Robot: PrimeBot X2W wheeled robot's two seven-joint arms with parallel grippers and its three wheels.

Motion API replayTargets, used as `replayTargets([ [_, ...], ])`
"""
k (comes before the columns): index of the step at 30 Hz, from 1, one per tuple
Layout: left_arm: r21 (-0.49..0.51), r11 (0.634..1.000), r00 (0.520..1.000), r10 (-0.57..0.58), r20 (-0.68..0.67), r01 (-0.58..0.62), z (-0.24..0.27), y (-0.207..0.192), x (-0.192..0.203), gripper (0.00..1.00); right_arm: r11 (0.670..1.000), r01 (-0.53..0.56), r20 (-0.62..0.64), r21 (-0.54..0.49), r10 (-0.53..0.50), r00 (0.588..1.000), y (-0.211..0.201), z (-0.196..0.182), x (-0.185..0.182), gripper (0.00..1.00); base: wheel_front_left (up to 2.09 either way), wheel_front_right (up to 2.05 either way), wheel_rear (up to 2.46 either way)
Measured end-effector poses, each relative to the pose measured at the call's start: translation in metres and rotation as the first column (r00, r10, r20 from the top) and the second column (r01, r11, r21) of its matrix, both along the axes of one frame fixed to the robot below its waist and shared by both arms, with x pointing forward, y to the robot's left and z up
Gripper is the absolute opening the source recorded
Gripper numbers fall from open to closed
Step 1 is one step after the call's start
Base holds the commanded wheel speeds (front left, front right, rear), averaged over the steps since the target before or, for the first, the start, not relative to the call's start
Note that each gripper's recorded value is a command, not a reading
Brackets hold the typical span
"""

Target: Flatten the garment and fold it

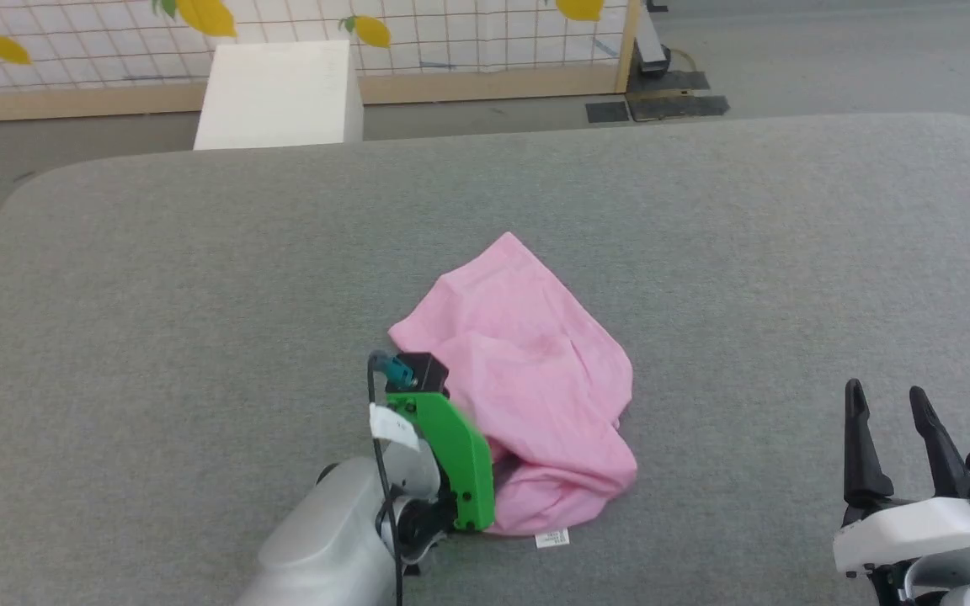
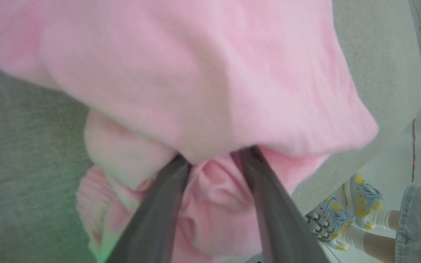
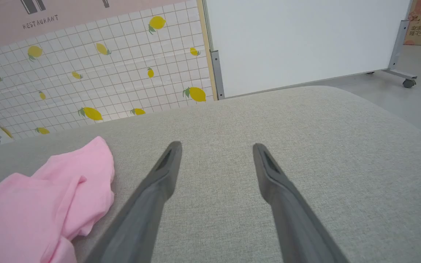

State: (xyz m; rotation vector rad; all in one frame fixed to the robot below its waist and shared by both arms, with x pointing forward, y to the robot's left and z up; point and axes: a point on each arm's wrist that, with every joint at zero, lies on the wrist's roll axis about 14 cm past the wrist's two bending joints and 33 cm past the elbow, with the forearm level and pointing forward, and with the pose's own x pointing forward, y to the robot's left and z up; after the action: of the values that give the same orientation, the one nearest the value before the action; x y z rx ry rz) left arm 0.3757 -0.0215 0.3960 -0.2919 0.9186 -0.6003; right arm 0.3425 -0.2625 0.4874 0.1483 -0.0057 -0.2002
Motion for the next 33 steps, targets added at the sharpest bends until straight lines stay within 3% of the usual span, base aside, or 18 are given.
replayTargets([
  [4, -0.106, 0.994, 1.0, 0.024, 0.011, -0.023, 0.034, -0.005, 0.009, 1.0, 1.0, -0.028, 0.019, 0.003, 0.028, 0.999, 0.009, 0.005, 0.006, 1.0, 0.0, 0.0, 0.0],
  [7, -0.255, 0.964, 0.992, 0.099, 0.077, -0.076, 0.084, 0.001, 0.03, 1.0, 0.999, -0.044, 0.033, 0.004, 0.044, 0.998, 0.014, 0.009, 0.01, 1.0, 0.0, 0.0, 0.0],
  [8, -0.398, 0.907, 0.952, 0.235, 0.198, -0.141, 0.147, 0.025, 0.058, 1.0, 0.998, -0.063, 0.047, 0.006, 0.062, 0.997, 0.019, 0.013, 0.015, 1.0, 0.0, 0.0, 0.0],
  [11, -0.466, 0.856, 0.844, 0.409, 0.348, -0.223, 0.197, 0.075, 0.08, 1.0, 0.996, -0.091, 0.058, 0.008, 0.09, 0.994, 0.029, 0.016, 0.02, 1.0, 0.0, 0.0, 0.0],
  [14, -0.482, 0.82, 0.66, 0.55, 0.512, -0.309, 0.23, 0.135, 0.089, 1.0, 0.993, -0.118, 0.068, 0.009, 0.117, 0.991, 0.038, 0.02, 0.026, 1.0, 0.0, 0.0, 0.0],
  [18, -0.418, 0.808, 0.443, 0.581, 0.683, -0.415, 0.227, 0.191, 0.077, 1.0, 0.99, -0.142, 0.081, 0.008, 0.141, 0.987, 0.046, 0.024, 0.034, 1.0, 0.0, 0.0, 0.0],
  [21, -0.397, 0.796, 0.345, 0.57, 0.746, -0.457, 0.212, 0.207, 0.061, 1.0, 0.988, -0.151, 0.08, 0.004, 0.15, 0.985, 0.049, 0.024, 0.037, 1.0, 0.0, 0.0, 0.0],
  [24, -0.366, 0.793, 0.317, 0.551, 0.772, -0.487, 0.193, 0.21, 0.046, 1.0, 0.988, -0.156, 0.075, 0.0, 0.155, 0.985, 0.05, 0.023, 0.039, 1.0, 0.0, 0.0, 0.0],
  [33, -0.326, 0.746, 0.361, 0.595, 0.718, -0.581, 0.139, 0.206, 0.014, 1.0, 0.985, -0.173, 0.004, 0.028, 0.173, 0.985, 0.055, 0.013, 0.061, 1.0, 0.0, 0.0, 0.0],
])
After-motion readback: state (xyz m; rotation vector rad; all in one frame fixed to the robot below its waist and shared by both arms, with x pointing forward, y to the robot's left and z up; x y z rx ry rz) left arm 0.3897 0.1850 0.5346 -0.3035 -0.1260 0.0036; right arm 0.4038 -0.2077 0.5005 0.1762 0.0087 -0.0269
